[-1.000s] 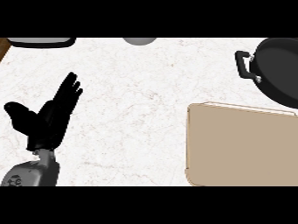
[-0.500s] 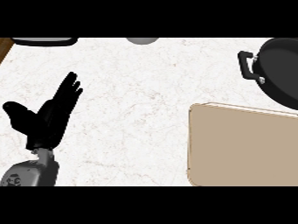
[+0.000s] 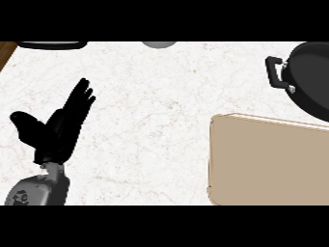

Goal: Pick the bell pepper from the tray and place it in the pot

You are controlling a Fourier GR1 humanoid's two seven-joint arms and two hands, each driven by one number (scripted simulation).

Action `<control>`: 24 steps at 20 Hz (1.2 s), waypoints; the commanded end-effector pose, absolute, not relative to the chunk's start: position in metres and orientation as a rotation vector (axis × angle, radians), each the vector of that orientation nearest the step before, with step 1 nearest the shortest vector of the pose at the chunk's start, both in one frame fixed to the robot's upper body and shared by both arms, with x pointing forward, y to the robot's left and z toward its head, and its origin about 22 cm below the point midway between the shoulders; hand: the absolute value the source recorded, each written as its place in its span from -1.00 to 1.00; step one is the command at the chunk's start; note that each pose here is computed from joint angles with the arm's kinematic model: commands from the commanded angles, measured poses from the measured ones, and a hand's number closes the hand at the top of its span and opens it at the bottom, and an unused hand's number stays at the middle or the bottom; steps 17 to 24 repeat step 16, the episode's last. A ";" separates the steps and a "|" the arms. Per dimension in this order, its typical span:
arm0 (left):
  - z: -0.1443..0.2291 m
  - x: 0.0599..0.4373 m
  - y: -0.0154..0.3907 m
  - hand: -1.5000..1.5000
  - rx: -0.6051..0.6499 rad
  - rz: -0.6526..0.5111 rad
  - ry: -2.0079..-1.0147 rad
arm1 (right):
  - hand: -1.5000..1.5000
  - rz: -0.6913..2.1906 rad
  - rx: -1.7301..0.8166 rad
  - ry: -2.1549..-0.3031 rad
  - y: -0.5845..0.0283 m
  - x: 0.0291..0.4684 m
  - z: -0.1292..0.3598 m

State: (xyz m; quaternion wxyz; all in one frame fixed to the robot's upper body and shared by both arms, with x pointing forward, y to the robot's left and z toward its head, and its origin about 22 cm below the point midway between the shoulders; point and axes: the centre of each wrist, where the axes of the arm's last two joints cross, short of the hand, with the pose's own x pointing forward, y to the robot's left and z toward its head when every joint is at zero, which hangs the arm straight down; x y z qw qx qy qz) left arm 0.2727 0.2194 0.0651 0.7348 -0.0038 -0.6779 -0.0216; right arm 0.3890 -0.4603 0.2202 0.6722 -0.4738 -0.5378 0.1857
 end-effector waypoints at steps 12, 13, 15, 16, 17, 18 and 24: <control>0.073 0.277 0.216 0.00 0.010 -0.031 -1.488 | -1.00 -0.129 -0.899 -1.555 -0.483 0.383 0.218; 0.062 0.273 0.231 0.00 0.002 -0.030 -1.500 | -1.00 -0.155 -0.929 -1.544 -0.486 0.381 0.204; 0.075 0.272 0.227 0.00 -0.011 -0.033 -1.484 | -1.00 -0.232 -0.931 -1.551 -0.500 0.372 0.220; 0.069 0.268 0.223 0.00 -0.008 -0.035 -1.478 | -1.00 -0.251 -0.969 -1.556 -0.507 0.365 0.211; 0.069 0.268 0.223 0.00 -0.008 -0.035 -1.478 | -1.00 -0.251 -0.969 -1.556 -0.507 0.365 0.211; 0.069 0.268 0.223 0.00 -0.008 -0.035 -1.478 | -1.00 -0.251 -0.969 -1.556 -0.507 0.365 0.211; 0.069 0.268 0.223 0.00 -0.008 -0.035 -1.478 | -1.00 -0.251 -0.969 -1.556 -0.507 0.365 0.211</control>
